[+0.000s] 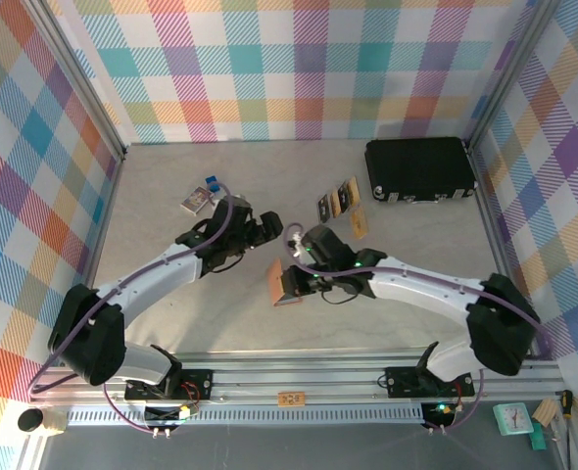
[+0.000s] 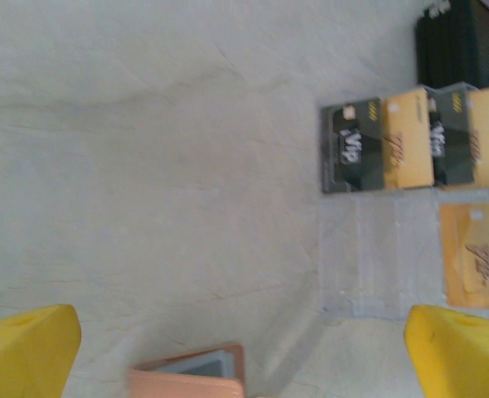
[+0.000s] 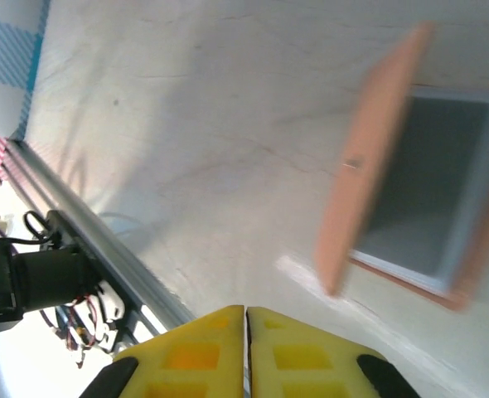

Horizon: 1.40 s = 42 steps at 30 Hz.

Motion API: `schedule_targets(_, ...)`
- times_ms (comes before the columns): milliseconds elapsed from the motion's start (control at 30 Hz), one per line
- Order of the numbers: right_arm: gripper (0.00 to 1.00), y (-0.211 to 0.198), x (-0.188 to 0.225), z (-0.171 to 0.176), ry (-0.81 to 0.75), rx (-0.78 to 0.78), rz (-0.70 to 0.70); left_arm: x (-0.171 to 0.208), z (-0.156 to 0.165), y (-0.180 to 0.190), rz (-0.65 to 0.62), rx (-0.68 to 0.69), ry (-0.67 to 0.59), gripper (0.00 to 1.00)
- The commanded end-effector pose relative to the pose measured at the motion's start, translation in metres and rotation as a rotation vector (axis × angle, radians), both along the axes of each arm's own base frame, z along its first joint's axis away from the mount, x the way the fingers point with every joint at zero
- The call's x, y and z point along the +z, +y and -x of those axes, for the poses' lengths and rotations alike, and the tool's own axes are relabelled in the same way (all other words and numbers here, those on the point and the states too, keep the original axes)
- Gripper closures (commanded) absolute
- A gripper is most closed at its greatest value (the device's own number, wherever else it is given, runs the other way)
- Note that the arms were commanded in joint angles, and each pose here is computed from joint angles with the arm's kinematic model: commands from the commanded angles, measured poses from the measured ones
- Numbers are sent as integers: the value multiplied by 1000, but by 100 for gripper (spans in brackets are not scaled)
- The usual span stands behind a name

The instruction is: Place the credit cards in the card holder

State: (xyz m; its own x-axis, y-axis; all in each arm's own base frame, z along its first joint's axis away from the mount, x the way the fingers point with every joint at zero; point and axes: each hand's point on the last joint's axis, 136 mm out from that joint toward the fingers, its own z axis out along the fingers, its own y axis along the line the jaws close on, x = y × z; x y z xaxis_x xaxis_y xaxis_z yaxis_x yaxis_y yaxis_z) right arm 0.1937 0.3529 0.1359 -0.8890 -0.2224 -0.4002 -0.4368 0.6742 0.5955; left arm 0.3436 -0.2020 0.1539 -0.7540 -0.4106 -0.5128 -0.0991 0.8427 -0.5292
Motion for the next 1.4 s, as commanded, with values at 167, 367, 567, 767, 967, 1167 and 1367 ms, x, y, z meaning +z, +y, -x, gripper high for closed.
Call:
schedule_targets(167, 97, 4, -42, -15, -24, -7, 141, -29, 28, 39, -130, -11, 108, 0)
schedule_targets(367, 99, -14, -76, -23, 17, -53, 168, -43, 37, 44, -186, -50, 146, 0)
schedule_targets(567, 100, -12, -101, -22, 54, -46, 178, -62, 42, 35, -222, -130, 196, 0)
schedule_targets(767, 100, -15, -111, -21, 70, -53, 185, -81, 43, 17, -284, -211, 219, 0)
schedule_targets(967, 100, -18, -116, -19, 80, -60, 189, -99, 47, 5, -314, -256, 219, 0)
schedule_targets(1167, 100, -18, -120, -18, 92, -61, 190, -115, 51, 6, -337, -260, 232, 0)
schedule_targets(1367, 100, -17, -120, -18, 100, -61, 188, -128, 56, 11, -384, -260, 251, 0)
